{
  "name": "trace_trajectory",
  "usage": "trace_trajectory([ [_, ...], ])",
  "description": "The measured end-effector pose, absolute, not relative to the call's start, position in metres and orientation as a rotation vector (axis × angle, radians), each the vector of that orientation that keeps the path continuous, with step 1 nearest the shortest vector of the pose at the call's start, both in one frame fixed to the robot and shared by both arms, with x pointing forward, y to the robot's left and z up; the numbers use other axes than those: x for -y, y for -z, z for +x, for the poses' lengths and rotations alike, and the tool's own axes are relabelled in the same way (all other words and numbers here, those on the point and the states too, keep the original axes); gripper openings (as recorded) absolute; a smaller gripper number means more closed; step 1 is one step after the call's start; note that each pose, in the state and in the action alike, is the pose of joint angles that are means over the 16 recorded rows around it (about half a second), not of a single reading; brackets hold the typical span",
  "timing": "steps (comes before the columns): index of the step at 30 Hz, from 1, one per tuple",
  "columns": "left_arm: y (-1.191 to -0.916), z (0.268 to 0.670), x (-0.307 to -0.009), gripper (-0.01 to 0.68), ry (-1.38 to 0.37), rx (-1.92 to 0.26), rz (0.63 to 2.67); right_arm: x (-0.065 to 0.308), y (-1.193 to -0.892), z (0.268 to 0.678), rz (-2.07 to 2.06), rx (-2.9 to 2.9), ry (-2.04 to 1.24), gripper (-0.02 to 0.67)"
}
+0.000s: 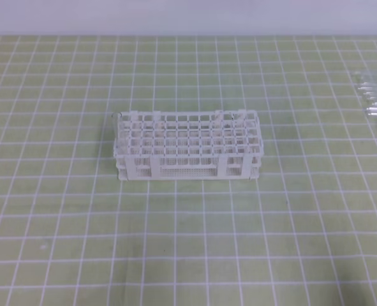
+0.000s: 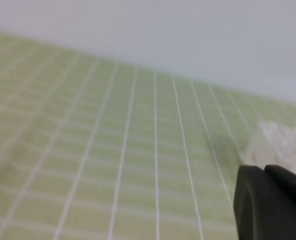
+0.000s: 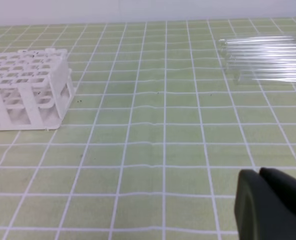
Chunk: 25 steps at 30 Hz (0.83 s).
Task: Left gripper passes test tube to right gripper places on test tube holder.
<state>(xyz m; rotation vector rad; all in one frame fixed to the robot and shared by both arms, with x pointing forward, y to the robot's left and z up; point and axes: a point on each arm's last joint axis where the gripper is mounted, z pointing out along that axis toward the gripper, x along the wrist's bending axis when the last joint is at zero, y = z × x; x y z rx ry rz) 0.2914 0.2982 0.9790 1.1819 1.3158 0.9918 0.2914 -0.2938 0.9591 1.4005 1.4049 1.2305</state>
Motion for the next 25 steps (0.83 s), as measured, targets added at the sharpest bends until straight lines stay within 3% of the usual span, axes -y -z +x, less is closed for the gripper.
trace_trajectory([
  [9,-0.959,0.292,-0.294,-0.002,-0.960,-1.321,1.317,0.294,-0.959,0.291,1.403,-1.404,-1.233,-0.016],
  [25,-0.957,0.291,-0.294,-0.002,-0.968,-1.317,1.373,0.294,-0.959,0.291,1.405,-1.403,-1.235,-0.016],
])
